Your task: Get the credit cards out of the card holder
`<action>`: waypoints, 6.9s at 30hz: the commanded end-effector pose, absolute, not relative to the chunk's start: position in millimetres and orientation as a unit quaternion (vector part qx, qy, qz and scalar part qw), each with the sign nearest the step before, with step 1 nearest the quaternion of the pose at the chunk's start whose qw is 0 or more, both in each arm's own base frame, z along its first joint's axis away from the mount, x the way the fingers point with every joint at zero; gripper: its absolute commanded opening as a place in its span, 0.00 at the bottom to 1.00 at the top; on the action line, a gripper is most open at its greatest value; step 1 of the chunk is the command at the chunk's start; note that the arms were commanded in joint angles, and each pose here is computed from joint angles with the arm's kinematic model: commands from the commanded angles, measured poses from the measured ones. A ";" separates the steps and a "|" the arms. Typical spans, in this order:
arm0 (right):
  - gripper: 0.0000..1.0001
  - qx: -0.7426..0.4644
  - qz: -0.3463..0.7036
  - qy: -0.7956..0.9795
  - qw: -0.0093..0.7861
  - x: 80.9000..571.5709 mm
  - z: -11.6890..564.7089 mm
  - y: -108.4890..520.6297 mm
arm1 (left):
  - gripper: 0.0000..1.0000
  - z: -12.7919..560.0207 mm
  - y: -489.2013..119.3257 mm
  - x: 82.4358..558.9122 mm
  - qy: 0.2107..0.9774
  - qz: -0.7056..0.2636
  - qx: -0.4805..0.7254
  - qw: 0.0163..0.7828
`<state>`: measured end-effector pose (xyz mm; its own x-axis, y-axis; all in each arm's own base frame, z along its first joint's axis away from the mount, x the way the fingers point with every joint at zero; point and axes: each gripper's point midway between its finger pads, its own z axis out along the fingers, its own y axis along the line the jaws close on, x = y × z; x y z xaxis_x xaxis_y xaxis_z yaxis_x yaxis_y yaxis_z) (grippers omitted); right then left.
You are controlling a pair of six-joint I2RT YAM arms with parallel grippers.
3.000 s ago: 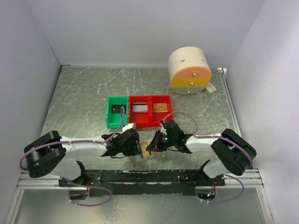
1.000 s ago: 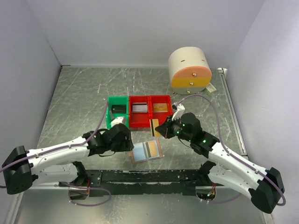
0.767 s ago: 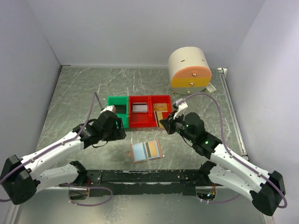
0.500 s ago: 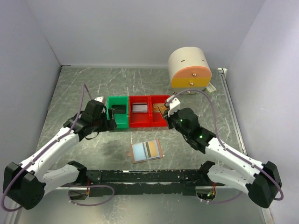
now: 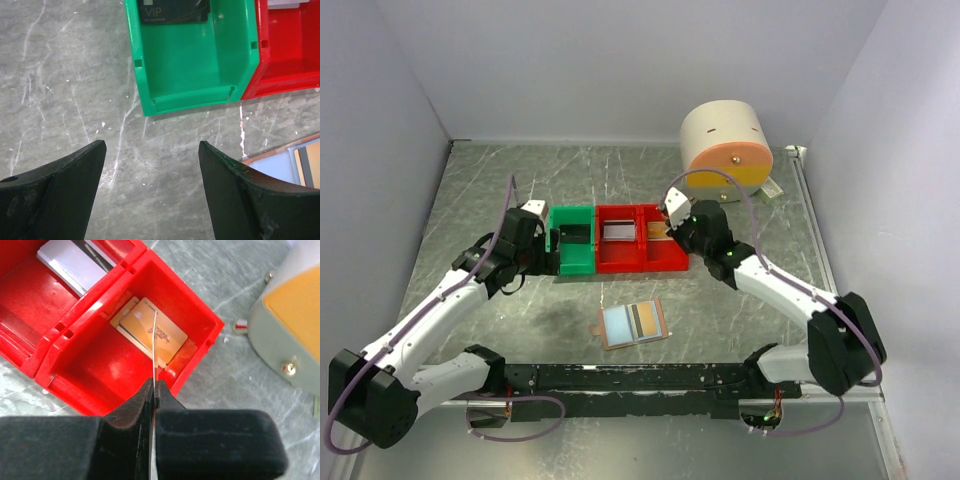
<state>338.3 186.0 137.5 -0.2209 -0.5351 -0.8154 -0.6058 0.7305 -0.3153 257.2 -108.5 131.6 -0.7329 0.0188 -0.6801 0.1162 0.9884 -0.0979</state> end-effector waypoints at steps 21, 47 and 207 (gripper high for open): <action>0.00 -0.620 -0.077 0.631 0.461 395.3 103.7 211.5 | 0.94 135.5 -83.2 270.4 0.924 0.005 0.011 0.382; 0.06 -0.656 -0.113 0.615 0.422 422.8 57.3 217.1 | 0.93 131.5 -73.8 271.0 0.928 0.036 0.002 0.372; 0.24 0.040 0.247 0.959 0.136 153.1 -2.0 227.6 | 0.07 26.1 -305.4 160.3 0.933 -0.331 0.012 0.142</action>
